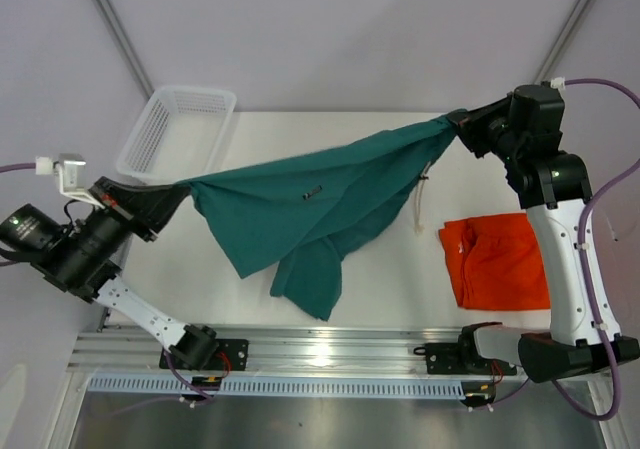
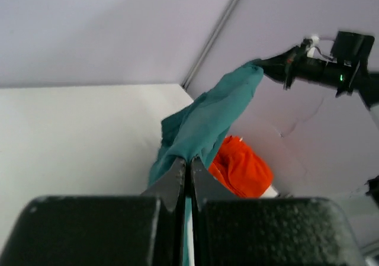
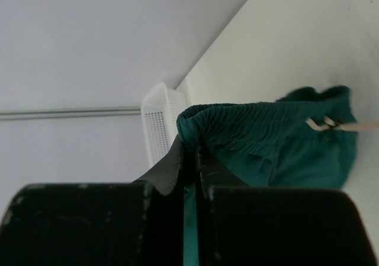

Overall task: Fold and stack the shorts
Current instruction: Flatten the shorts out

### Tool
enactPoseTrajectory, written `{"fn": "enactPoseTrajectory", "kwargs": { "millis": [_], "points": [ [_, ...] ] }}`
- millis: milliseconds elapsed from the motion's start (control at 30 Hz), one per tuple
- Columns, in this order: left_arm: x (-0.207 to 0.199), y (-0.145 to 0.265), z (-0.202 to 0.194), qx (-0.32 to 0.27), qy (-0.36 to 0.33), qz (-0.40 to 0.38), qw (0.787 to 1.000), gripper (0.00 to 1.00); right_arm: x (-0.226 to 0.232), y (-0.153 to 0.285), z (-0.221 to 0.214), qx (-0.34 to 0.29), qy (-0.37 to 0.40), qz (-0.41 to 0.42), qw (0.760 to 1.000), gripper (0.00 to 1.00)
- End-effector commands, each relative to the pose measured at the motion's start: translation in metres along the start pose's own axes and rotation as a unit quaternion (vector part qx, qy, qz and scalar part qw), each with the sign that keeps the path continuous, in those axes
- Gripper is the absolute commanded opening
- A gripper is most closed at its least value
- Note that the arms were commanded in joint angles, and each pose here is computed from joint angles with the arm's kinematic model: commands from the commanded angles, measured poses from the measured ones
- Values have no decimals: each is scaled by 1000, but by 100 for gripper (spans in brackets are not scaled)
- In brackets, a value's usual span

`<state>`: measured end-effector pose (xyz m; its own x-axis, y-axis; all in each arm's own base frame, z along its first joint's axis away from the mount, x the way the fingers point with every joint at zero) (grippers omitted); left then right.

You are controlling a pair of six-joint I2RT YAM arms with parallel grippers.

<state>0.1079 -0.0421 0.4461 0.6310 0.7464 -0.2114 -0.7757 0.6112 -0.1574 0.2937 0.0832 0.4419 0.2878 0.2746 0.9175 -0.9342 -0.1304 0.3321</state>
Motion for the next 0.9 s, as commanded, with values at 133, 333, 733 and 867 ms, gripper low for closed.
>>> {"fn": "enactPoseTrajectory", "kwargs": {
  "millis": [133, 333, 733, 867],
  "points": [
    [51, -6, 11, 13, 82, 16, 996, 0, 32, 18, 13, -45, -3, 68, 997, 0],
    [-3, -11, 52, -11, -38, 75, 996, 0, 33, 18, 13, -47, 5, 75, 996, 0],
    [-80, -47, 87, -82, -217, 130, 964, 0, 56, 21, 13, -45, 3, 128, 991, 0],
    [-80, -91, 87, -71, -270, 156, 947, 0, 60, 21, 14, -46, 0, 134, 990, 0]
  ]
}}
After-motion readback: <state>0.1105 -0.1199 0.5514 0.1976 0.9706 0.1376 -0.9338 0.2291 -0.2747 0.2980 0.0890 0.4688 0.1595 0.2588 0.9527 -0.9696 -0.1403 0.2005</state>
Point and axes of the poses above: each gripper's point midway between its finger pads, its own y axis back along the fingers, its own x axis along the line the jaws close on, z = x × y, the point moved 6 cm from there along y, back along the fingers, and after that the axes turned 13 degrees about -y, right-handed, at the moved point
